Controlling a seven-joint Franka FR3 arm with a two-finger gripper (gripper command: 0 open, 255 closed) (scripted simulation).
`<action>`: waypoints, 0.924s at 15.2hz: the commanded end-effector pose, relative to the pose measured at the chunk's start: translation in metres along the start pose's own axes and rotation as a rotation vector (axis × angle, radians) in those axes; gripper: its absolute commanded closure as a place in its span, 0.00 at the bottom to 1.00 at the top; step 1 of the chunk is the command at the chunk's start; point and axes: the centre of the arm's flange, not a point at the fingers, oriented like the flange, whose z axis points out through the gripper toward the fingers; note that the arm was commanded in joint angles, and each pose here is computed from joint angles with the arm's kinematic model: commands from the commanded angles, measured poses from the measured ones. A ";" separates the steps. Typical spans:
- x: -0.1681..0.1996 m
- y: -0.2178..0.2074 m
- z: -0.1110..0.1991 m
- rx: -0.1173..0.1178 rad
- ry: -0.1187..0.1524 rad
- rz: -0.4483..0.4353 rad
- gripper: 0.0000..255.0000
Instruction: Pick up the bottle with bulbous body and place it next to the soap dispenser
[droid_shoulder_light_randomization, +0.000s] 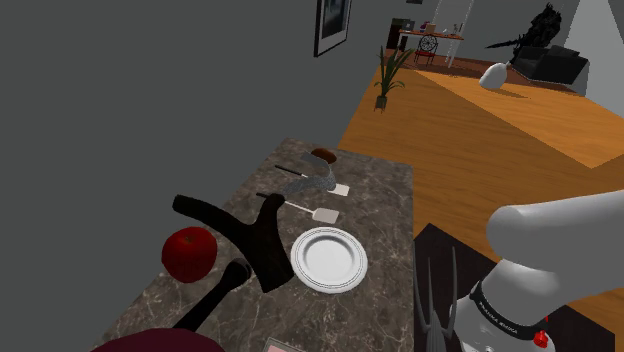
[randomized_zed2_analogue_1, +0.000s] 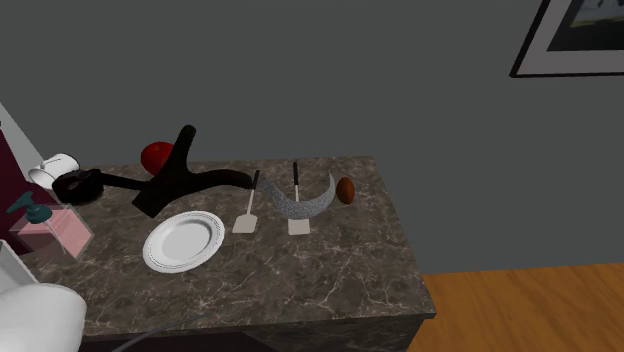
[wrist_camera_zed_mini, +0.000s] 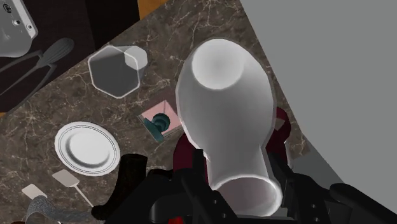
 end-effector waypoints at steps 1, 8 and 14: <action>-0.007 -0.013 0.009 -0.006 -0.008 -0.004 1.00; -0.013 -0.014 0.045 -0.006 -0.008 -0.004 1.00; -0.018 -0.014 0.076 -0.006 -0.008 -0.004 1.00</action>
